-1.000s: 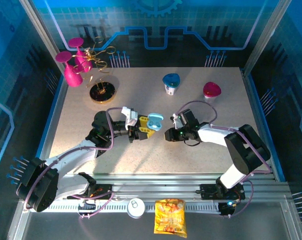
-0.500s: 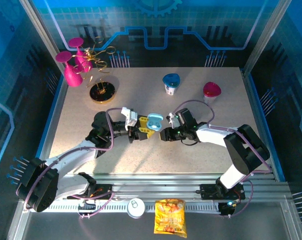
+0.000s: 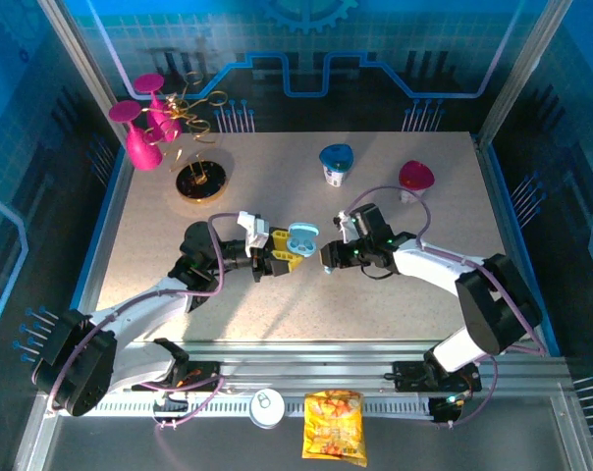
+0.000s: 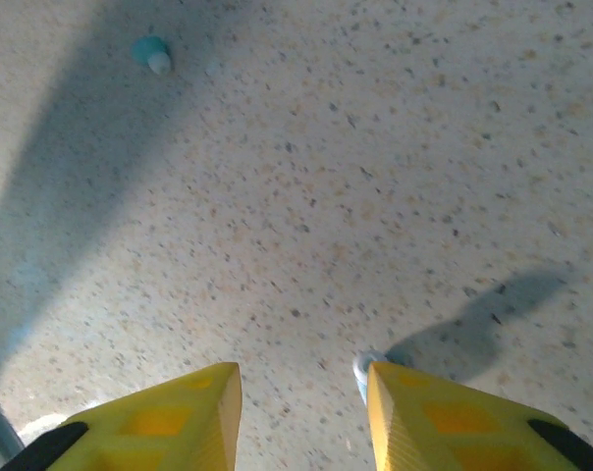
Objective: Insert the wireless bluetooth earbuds into the charging case
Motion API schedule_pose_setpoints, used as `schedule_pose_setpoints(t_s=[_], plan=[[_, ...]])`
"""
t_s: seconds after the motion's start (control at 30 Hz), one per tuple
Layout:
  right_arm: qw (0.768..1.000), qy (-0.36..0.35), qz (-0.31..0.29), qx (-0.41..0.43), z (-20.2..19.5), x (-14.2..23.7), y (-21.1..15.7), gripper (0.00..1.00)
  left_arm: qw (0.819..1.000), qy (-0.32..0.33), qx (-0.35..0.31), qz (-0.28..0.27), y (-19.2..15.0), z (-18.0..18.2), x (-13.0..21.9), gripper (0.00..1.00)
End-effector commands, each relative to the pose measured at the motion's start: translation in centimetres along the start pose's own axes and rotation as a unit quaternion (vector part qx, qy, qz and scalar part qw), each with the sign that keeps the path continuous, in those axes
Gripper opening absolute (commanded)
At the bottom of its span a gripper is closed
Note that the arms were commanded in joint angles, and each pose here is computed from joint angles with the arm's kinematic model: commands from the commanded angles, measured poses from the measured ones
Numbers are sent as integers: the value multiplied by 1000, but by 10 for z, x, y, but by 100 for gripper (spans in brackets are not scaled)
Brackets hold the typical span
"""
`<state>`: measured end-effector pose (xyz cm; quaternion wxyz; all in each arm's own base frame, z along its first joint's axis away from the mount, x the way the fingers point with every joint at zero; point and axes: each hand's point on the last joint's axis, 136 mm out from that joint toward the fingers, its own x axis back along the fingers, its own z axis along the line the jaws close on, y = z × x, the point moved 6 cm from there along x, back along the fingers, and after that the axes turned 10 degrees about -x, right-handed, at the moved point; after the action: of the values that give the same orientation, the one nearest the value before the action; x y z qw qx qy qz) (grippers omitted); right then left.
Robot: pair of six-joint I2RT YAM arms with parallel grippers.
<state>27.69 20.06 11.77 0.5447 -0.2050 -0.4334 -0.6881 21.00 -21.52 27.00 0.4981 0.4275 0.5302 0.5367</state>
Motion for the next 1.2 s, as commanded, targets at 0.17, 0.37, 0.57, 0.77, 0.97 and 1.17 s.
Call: schedule_pose_setpoints(t_s=[0.17, 0.37, 0.57, 0.77, 0.97, 1.17], plan=[[995, -75, 42, 41, -3, -7, -6, 37, 998, 32, -44, -25, 20, -10, 14, 34], [992, -89, 68, 53, 0, -29, -5, 38, 997, 49, -57, -11, 23, -14, 20, 35], [991, -95, 78, 54, 1, -44, -3, 33, 997, 49, -61, -2, 23, -14, 20, 35], [990, -109, 75, 41, -7, -46, -1, 25, 997, 45, -58, 1, 23, -10, 16, 35], [991, -111, 74, 25, -19, -42, 0, 12, 998, 37, -55, -1, 24, -5, 12, 35], [995, -64, 76, -2, -23, -42, 1, 4, 998, 30, -51, -1, 25, -2, 8, 35]])
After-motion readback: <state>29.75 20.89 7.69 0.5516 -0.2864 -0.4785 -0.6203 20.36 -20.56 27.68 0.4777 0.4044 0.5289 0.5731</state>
